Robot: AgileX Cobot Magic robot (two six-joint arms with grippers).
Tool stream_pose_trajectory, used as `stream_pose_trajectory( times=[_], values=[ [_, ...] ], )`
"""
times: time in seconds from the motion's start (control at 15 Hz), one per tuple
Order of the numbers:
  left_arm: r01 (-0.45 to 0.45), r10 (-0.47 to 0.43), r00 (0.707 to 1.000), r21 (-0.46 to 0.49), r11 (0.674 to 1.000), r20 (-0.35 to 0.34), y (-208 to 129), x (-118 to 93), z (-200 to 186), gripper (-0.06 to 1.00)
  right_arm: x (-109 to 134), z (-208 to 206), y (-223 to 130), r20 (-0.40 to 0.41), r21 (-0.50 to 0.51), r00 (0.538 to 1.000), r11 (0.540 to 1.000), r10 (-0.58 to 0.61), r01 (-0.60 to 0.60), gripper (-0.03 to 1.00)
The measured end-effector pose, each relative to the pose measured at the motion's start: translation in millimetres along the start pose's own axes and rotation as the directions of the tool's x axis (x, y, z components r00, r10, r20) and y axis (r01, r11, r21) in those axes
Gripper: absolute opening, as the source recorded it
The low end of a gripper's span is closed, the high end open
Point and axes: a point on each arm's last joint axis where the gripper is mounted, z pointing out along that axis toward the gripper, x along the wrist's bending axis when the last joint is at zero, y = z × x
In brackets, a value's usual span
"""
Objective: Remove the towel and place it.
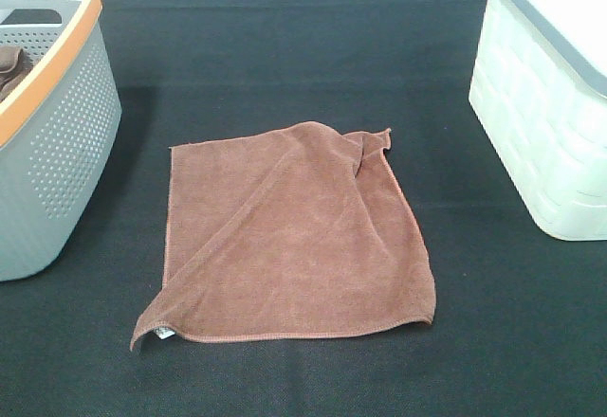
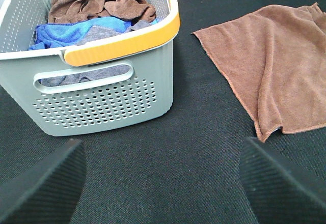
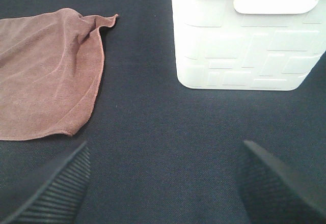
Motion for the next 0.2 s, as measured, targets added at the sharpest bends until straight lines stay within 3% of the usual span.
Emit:
stream_pose_trajectory(
  times=[0.2],
  values=[
    [0.000,0.000,1.000,0.000,1.000,0.000,0.0,0.0,0.0,0.79,0.0,0.0,0.0,0.000,0.000,1.000,1.000,0.000,0.000,0.74]
  ],
)
